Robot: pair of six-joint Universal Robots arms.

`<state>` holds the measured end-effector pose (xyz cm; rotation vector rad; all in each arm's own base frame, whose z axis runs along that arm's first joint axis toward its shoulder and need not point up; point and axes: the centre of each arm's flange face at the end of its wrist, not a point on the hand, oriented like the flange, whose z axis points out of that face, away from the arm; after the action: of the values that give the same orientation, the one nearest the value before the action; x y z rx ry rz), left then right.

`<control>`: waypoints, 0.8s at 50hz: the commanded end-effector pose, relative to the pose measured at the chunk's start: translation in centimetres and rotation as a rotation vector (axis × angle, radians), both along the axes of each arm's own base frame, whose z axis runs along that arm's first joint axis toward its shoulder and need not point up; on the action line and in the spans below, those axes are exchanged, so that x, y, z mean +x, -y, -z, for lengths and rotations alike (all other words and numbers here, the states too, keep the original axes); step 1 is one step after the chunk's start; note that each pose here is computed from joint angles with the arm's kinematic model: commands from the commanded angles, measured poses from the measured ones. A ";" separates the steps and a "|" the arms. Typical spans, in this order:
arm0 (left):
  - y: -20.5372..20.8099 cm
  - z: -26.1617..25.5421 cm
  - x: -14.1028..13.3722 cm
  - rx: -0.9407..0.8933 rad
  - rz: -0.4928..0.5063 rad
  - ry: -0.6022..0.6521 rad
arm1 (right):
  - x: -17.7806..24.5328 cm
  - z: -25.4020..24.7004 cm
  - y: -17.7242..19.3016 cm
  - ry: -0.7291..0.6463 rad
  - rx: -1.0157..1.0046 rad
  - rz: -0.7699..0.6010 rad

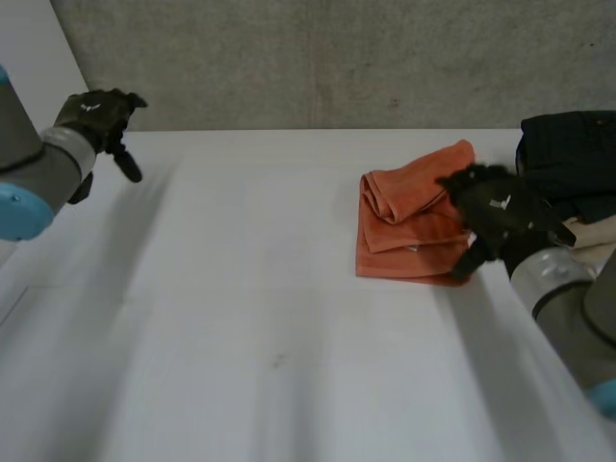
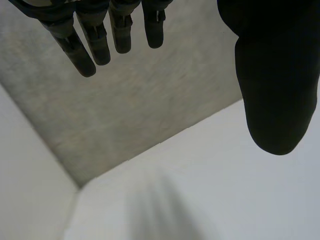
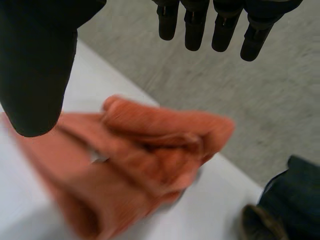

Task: Fold the laundry.

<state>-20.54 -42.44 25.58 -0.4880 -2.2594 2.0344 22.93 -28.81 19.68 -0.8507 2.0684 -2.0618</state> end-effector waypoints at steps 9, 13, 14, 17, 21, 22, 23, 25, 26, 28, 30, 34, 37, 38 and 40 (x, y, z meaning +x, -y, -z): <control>-16.5 -1.9 -8.0 0.240 0.288 -0.087 | 3.5 -1.5 7.2 0.028 0.012 -0.075; -19.7 -1.5 -9.1 0.187 0.339 -0.087 | 5.2 0.6 9.5 -0.036 0.041 -0.090; -20.2 -1.5 -9.1 0.177 0.340 -0.088 | 5.5 1.2 9.9 -0.055 0.045 -0.091; -21.6 -1.7 -9.1 0.132 0.330 -0.097 | 6.7 3.4 11.3 -0.139 0.034 -0.091; -22.9 -2.2 -8.8 0.082 0.314 -0.110 | 8.1 5.9 12.9 -0.228 -0.033 -0.081; -23.0 -2.4 -8.7 0.074 0.312 -0.111 | 8.3 6.3 13.3 -0.243 -0.050 -0.077; -23.1 -2.4 -8.6 0.067 0.308 -0.112 | 8.4 6.8 13.6 -0.258 -0.064 -0.074; -23.3 -2.7 -8.3 0.050 0.302 -0.113 | 8.8 7.5 14.5 -0.285 -0.110 -0.059; -23.3 -2.7 -8.2 0.046 0.300 -0.112 | 8.8 7.6 14.7 -0.293 -0.121 -0.052; -22.8 -2.7 -7.8 0.036 0.285 -0.104 | 8.9 6.8 15.2 -0.299 -0.156 -0.029; -22.3 -2.7 -7.5 0.032 0.270 -0.096 | 8.8 6.1 15.2 -0.291 -0.156 -0.013; -20.9 -2.8 -6.5 0.017 0.227 -0.086 | 8.8 1.1 13.7 -0.216 -0.159 0.000; -19.6 -2.7 -5.7 0.018 0.192 -0.083 | 8.9 -3.4 11.4 -0.117 -0.167 -0.031; -19.3 -2.7 -5.6 0.016 0.184 -0.084 | 9.0 -4.4 10.7 -0.090 -0.172 -0.048; -18.3 -2.9 -4.9 0.007 0.155 -0.091 | 9.5 -7.2 8.4 -0.006 -0.180 -0.118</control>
<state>-27.03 -21.63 28.33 -0.6047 -2.0671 1.8836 32.00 -42.10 19.25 -1.1362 1.9828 -2.2497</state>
